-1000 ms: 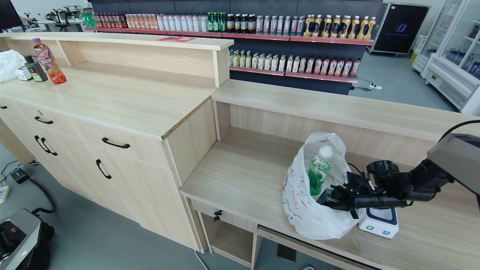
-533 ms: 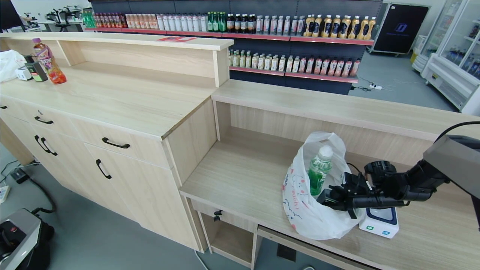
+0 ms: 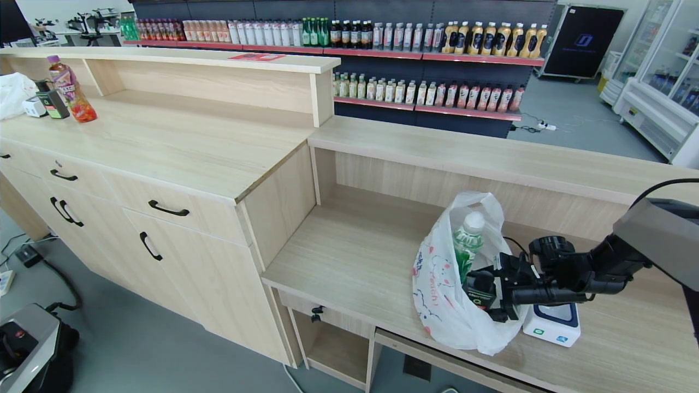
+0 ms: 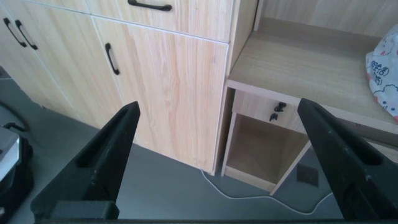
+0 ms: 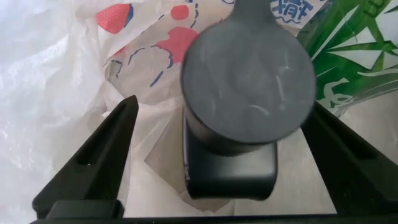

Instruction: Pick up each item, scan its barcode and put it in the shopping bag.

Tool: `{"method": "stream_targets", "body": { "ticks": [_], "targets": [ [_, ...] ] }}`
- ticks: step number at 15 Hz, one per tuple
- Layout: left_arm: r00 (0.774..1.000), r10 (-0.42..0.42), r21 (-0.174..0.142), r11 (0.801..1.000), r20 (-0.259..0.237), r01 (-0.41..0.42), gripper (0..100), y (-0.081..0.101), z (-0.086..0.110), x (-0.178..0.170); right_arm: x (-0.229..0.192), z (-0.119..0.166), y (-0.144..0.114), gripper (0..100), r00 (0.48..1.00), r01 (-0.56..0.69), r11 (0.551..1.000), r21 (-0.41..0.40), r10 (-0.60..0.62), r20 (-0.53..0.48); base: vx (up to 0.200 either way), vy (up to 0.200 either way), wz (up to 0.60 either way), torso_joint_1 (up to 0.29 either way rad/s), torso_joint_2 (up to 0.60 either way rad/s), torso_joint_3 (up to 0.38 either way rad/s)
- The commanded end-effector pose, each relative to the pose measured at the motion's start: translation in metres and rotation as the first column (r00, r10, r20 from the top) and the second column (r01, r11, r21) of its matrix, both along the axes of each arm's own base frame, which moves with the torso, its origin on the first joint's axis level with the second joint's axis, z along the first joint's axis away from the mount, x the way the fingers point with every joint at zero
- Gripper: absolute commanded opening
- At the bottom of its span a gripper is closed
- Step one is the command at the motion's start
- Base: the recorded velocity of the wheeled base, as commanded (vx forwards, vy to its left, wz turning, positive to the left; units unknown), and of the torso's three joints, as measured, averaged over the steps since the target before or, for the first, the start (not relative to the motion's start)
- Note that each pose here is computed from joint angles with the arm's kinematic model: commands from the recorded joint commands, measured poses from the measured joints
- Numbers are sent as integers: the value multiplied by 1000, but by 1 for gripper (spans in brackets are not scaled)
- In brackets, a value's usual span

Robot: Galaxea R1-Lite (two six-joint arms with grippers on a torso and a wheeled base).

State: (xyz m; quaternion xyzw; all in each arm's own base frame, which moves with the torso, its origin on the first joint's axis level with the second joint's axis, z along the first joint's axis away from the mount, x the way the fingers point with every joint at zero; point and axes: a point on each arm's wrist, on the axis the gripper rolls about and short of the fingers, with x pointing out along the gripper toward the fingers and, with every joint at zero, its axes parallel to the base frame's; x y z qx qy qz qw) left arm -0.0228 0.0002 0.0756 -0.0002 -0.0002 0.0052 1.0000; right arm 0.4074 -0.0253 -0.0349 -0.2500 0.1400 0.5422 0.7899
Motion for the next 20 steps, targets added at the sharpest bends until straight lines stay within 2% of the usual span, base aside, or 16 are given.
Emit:
{"method": "stream_targets", "body": {
  "ticks": [1,6,12,16,19,20],
  "targets": [
    [1000,0,0,1000,1,0,100,0,0,0,0,3,0,100,1000,1,1000,0,-1,7,0,0,0,0,0,0],
    [1000,0,-1,1000,1,0,100,0,0,0,-4,40,-5,100,999,27,1000,5,-27,47,0,0,0,0,0,0],
    [1000,0,0,1000,0,0,100,0,0,0,-18,70,-22,100,994,75,997,0,-75,79,0,0,0,0,0,0],
    [1000,0,-1,1000,0,0,100,0,0,0,-39,107,-35,100,983,126,992,0,-125,135,0,0,0,0,0,0],
    [1000,0,-1,1000,1,0,100,0,0,0,-70,140,-42,100,971,196,980,28,-198,134,0,0,0,0,0,0],
    [1000,0,0,1000,0,0,100,0,0,0,-91,164,-47,100,957,237,971,41,-241,164,0,0,0,0,0,0]
  ]
}}
